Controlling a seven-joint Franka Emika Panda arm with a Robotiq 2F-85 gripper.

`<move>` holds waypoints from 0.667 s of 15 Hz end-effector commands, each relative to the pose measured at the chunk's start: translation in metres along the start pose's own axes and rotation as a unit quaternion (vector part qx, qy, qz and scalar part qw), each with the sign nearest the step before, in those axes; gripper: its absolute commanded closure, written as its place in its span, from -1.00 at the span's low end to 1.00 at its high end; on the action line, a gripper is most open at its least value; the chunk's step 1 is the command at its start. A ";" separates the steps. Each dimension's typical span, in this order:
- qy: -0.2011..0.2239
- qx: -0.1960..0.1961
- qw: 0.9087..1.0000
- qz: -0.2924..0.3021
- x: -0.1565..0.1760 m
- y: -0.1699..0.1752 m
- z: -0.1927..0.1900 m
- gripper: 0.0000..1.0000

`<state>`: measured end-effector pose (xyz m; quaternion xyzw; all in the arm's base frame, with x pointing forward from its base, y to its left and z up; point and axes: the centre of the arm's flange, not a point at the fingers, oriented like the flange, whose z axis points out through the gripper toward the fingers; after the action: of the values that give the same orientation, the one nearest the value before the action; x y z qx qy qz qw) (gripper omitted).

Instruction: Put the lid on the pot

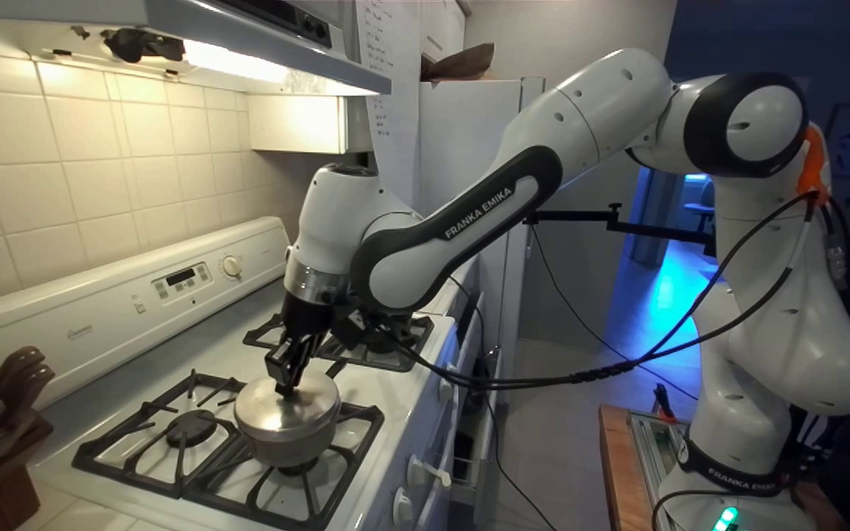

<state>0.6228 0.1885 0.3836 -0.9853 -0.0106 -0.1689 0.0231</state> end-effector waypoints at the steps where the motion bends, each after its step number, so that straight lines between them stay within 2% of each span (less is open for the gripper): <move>1: 0.008 0.018 1.000 0.009 0.010 0.003 0.009 0.87; 10: 0.020 0.029 0.999 0.031 0.012 0.012 0.014 0.87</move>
<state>0.6337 0.1789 0.3745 -0.9826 0.0115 -0.1805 0.0413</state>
